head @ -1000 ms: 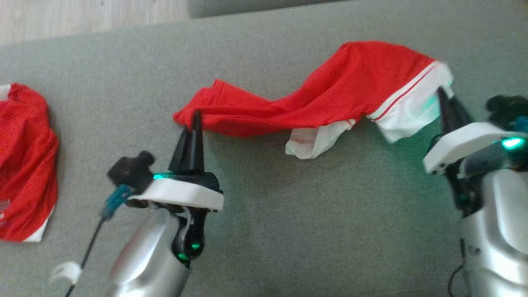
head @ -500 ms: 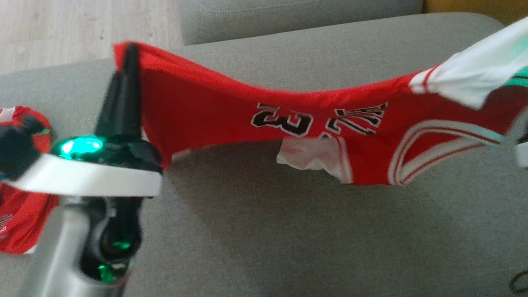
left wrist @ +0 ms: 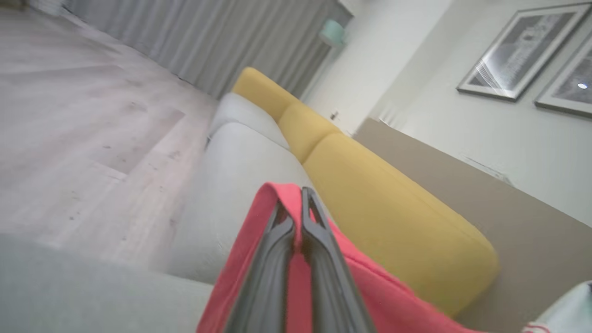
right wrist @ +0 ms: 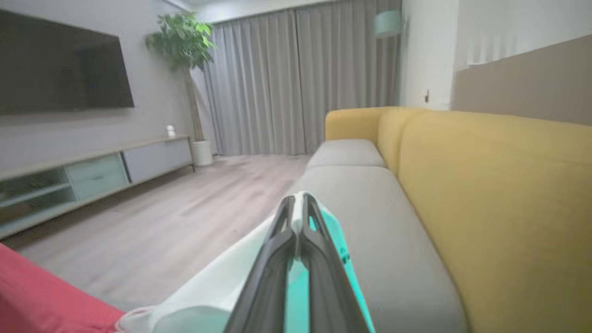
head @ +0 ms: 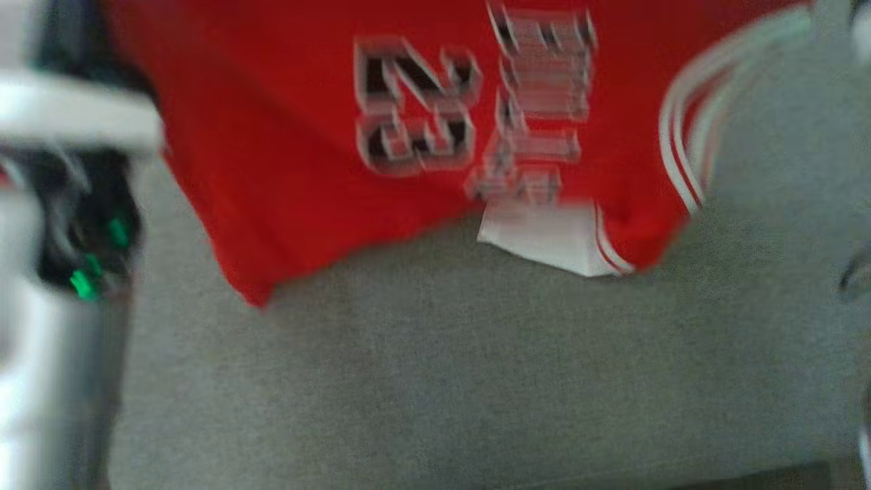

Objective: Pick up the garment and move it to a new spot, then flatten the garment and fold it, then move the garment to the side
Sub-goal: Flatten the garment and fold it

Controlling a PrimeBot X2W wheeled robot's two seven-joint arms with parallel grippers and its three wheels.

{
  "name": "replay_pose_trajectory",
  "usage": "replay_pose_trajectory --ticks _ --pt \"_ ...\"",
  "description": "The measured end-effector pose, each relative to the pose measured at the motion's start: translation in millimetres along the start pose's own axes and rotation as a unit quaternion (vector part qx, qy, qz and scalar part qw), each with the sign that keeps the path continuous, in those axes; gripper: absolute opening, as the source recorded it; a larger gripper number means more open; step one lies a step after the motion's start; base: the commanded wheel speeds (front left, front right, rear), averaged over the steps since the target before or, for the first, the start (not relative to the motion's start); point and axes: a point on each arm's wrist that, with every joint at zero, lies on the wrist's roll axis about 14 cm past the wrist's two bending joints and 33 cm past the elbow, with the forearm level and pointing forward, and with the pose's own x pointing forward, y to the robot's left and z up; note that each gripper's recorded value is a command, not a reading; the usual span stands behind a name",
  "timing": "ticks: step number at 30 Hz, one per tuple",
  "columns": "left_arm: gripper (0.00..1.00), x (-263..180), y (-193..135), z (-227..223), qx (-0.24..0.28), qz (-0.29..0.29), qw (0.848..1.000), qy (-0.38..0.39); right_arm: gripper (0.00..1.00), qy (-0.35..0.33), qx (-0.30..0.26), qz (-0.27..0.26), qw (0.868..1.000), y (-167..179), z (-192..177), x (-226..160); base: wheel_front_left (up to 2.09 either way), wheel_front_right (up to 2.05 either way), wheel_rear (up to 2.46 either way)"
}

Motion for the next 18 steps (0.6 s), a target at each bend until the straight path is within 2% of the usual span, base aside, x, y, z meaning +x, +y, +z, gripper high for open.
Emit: replay_pose_trajectory --ticks 2,4,9,12,15,18 --pt "0.0 31.6 22.1 12.3 0.019 0.02 0.999 -0.033 0.0 -0.03 0.011 0.011 0.999 -3.9 8.4 37.0 0.0 0.0 0.0" --pt "0.0 60.3 36.6 24.3 0.031 0.028 0.997 -0.07 0.0 -0.068 -0.003 0.009 0.998 -13.1 21.4 66.7 0.0 0.0 0.0" --pt "0.0 108.4 53.2 50.6 0.037 0.027 0.985 -0.164 0.0 -0.157 -0.04 0.0 0.987 -28.6 37.4 112.6 0.0 0.0 0.0" --pt "0.0 114.9 45.2 75.3 0.051 0.011 0.975 -0.215 0.0 -0.231 -0.057 0.0 0.971 -27.9 68.6 120.6 0.0 0.0 0.0" --pt "0.0 111.6 20.8 110.3 0.078 -0.022 0.961 -0.264 0.0 -0.302 -0.081 0.007 0.95 -19.0 117.7 113.7 0.0 0.0 0.0" --pt "0.0 108.1 -2.4 133.1 0.092 -0.057 0.949 -0.295 0.0 -0.329 -0.113 0.016 0.937 -13.2 144.5 106.1 0.0 0.0 0.0"
